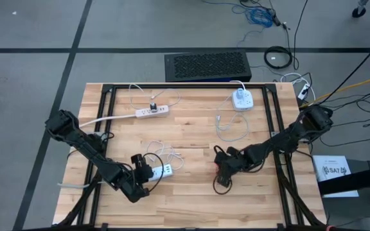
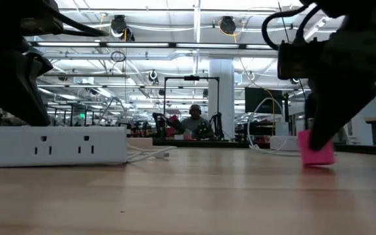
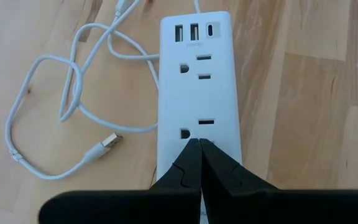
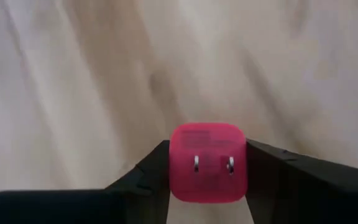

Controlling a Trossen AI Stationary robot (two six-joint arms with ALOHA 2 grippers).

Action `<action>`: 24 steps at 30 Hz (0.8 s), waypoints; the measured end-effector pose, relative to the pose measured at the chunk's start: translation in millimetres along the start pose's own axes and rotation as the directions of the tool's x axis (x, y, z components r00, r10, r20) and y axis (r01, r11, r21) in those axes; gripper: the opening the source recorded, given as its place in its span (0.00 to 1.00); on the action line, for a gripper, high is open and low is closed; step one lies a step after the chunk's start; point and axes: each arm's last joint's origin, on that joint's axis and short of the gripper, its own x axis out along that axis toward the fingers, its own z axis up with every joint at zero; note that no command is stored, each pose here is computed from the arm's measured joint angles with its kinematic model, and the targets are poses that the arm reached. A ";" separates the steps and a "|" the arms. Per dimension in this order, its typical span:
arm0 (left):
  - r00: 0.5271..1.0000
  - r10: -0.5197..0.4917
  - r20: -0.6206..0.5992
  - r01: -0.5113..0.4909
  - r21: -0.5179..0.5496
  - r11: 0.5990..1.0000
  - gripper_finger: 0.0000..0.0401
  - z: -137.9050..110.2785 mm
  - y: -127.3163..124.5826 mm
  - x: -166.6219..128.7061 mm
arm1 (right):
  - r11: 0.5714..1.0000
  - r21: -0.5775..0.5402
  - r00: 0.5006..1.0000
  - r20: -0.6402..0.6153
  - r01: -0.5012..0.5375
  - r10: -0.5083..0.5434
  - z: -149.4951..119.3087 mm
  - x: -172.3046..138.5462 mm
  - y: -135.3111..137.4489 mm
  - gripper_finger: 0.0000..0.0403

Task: Insert USB
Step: Insert the pink charger adapter into the white outlet extension

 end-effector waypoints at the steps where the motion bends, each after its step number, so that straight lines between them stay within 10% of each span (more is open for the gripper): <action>1: 1.000 0.000 0.000 0.000 0.000 1.000 0.00 0.0 0.0 0.0 | 0.998 0.047 0.998 -0.039 -0.038 0.040 1.9 -2.3 -0.7 0.30; 12: 1.000 -0.001 0.001 0.001 0.018 1.000 0.00 0.2 -0.2 -0.1 | 0.945 0.321 0.884 -0.425 -0.054 0.195 23.2 -13.9 -22.7 0.31; 24: 1.000 -0.002 -0.001 0.002 0.019 1.000 0.00 0.2 -0.1 -0.1 | 0.950 0.295 0.900 -0.379 -0.102 0.214 41.9 -13.3 -34.6 0.73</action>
